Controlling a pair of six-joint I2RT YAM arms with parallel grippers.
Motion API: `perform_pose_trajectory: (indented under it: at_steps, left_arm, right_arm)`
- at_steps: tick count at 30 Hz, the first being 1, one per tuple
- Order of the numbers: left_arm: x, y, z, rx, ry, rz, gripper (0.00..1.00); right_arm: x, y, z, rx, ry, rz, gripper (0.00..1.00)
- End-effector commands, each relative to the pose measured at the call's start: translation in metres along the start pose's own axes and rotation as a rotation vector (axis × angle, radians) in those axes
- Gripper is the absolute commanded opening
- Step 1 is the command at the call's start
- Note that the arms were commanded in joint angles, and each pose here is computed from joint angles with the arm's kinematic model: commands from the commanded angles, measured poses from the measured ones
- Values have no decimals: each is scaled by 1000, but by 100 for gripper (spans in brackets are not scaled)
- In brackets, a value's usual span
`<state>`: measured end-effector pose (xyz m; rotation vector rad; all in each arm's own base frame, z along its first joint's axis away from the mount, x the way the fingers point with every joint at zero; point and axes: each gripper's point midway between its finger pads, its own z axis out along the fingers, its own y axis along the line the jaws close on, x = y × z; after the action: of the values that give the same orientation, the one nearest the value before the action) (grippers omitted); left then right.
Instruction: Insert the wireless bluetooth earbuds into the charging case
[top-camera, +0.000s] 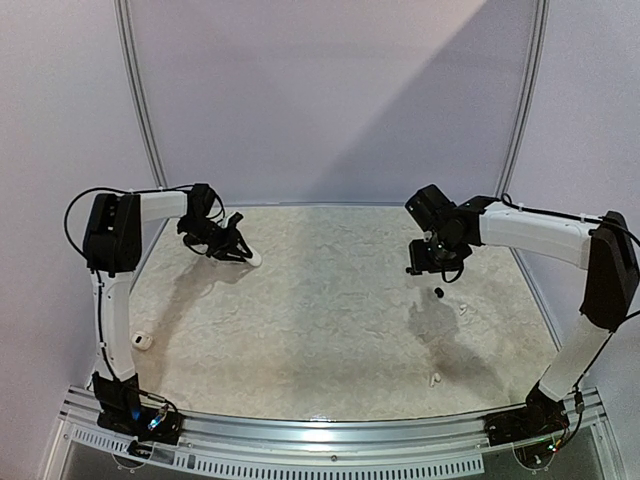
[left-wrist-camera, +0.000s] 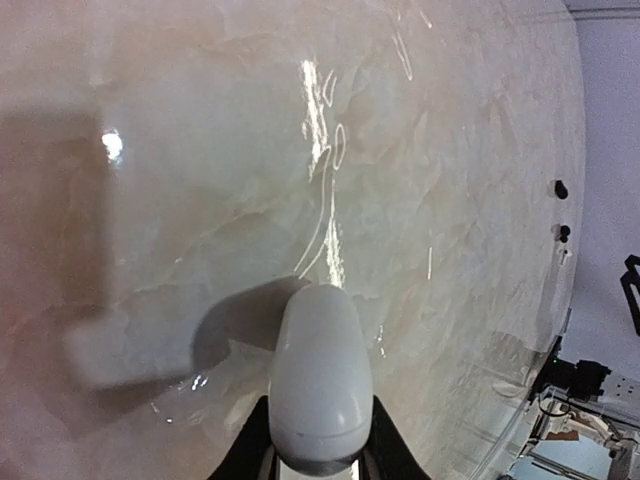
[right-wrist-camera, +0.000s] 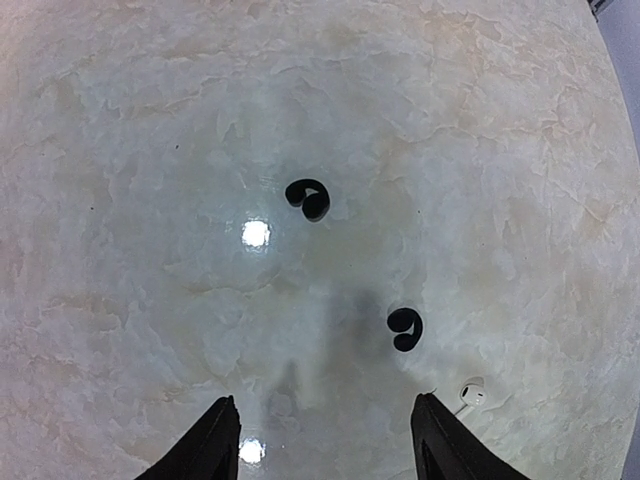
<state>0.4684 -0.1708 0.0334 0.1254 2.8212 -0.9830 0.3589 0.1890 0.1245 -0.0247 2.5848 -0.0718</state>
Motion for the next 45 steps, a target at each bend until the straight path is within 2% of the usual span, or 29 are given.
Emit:
perform_pose_trajectory:
  at_steps: [1,2,6,7,8,16,18,20,23,25,28,31,38,42,45]
  left_arm:
    - [15,14,12,7,31,-134,23]
    - [18,17,13,5,38,-149,38]
    - [26,28,7,-46,40,-180,88]
    - [25,30,2,-71,29,-172,96]
    - [23,31,-3,-96,16,-158,99]
    - [16,36,-66,-382,6,44,99]
    - [10,30,-82,-434,-18,152,99]
    - [-7,29,-104,-551,-65,325,99]
    - [-42,39,-137,-767,-193,506,99]
    - [-57,46,-148,-855,-210,615,99]
    - [-59,52,-140,-777,-102,736,99]
    - [-61,61,-133,-670,-19,767,99]
    - [-82,89,-124,-603,88,916,99]
    - [-95,109,-127,-596,93,935,99]
    - [-92,117,-124,-531,95,945,99]
  right_arm:
    - [-9,7,-2,-28,-2,13,60]
    - [-11,7,-3,-31,-4,15,60]
    - [-16,13,-4,-48,-10,18,60]
    - [-18,14,-4,-53,-12,14,60]
    - [-20,16,-4,-58,-13,10,61]
    - [-40,30,-6,-94,-50,-24,62]
    - [-46,32,-8,-94,-65,-36,63]
    - [-52,33,-10,-92,-82,-43,63]
    - [-61,36,-12,-98,-101,-54,64]
    - [-64,40,-13,-108,-105,-69,64]
    - [-66,42,-12,-107,-96,-91,65]
    - [-65,43,-12,-107,-87,-106,67]
    - [-60,52,-17,-122,-82,-133,70]
    - [-53,58,-20,-118,-78,-172,71]
    - [-50,61,-21,-111,-76,-194,71]
